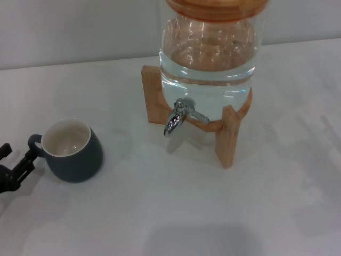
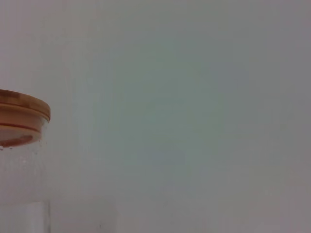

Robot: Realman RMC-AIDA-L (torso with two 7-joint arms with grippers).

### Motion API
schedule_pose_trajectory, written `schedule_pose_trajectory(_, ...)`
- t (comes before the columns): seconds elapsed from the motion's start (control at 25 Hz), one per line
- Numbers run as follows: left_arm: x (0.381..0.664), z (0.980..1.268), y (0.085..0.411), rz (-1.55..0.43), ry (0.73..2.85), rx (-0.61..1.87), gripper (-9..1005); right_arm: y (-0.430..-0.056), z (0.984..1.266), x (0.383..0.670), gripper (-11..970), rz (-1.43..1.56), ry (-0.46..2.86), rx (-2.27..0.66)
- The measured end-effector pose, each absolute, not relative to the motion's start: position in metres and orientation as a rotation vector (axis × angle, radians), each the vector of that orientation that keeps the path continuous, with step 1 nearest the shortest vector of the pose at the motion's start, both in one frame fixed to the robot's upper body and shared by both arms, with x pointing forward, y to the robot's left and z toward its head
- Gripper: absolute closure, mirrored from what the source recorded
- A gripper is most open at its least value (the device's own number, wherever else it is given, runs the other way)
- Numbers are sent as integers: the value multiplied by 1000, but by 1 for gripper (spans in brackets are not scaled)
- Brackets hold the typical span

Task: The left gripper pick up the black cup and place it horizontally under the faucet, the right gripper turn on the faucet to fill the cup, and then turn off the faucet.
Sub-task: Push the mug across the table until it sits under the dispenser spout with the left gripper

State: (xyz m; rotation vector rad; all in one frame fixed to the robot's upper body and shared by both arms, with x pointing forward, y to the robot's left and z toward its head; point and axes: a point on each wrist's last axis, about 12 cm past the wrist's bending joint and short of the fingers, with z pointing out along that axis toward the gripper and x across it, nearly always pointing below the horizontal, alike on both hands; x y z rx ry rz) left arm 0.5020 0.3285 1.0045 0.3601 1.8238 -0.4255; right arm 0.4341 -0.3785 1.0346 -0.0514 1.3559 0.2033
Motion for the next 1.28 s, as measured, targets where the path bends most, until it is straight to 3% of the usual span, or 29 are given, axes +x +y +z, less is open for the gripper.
schedule_pose_trajectory(1.28, 530, 1011, 312, -430, 1843, 433, 427, -378, 1037, 439, 172, 205, 1347, -53)
